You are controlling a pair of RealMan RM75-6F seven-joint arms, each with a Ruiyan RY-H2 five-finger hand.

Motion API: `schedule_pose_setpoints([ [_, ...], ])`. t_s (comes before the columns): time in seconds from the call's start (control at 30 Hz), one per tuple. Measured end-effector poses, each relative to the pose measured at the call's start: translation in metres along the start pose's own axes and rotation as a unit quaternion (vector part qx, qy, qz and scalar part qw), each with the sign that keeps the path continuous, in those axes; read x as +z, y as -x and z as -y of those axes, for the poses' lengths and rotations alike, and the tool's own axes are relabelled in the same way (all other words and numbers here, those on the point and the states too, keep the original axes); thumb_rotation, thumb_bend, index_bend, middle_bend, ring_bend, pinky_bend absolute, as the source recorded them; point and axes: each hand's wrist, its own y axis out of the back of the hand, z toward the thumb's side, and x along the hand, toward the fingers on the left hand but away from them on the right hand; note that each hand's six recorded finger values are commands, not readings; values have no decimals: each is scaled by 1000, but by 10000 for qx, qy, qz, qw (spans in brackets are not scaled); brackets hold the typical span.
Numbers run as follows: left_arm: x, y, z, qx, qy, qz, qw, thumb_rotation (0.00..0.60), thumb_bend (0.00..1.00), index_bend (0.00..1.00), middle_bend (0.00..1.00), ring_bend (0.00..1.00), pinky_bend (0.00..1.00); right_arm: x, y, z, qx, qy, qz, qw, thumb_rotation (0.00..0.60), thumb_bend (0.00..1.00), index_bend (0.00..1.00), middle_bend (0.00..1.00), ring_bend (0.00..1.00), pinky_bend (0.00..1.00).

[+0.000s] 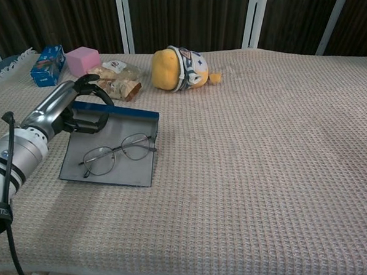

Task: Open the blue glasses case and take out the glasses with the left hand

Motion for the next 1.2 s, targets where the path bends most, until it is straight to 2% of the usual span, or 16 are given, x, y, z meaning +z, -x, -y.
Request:
schedule_pose_setpoints([
  [0.33,-2,-9,-8,116,-74,-14,9999,600,454,510,29,0,17,0,0,0,3,-11,2,10000,600,196,0,0,0,13],
  [0.73,-10,-59,-39,378,-425,-215,9982,600,454,480,30,0,19,0,2,3,32,-70,42,10000,600,196,0,0,0,13],
  [0.87,-20,-67,-41,297,-566,-399,9972,600,456,420,25,0,16,0,3,4,31,-89,64,9999,600,196,0,0,0,13],
  [0.97,-31,-70,-38,96,-632,-571,9963,600,455,347,8,0,7,0,4,4,33,-101,71,9999,600,197,0,0,0,13],
  [1.03,-38,-70,-34,-83,-679,-669,9954,600,454,239,0,0,1,1,4,5,43,-107,69,9999,600,196,0,0,0,13],
  [1.1,-44,-69,-30,-282,-724,-751,9941,600,454,64,0,0,0,2,4,6,57,-111,60,9999,600,196,0,0,0,13],
  [1.2,-50,-67,-28,-509,-880,-825,9914,600,453,0,0,0,0,3,4,7,63,-112,45,9999,600,197,0,0,0,14],
])
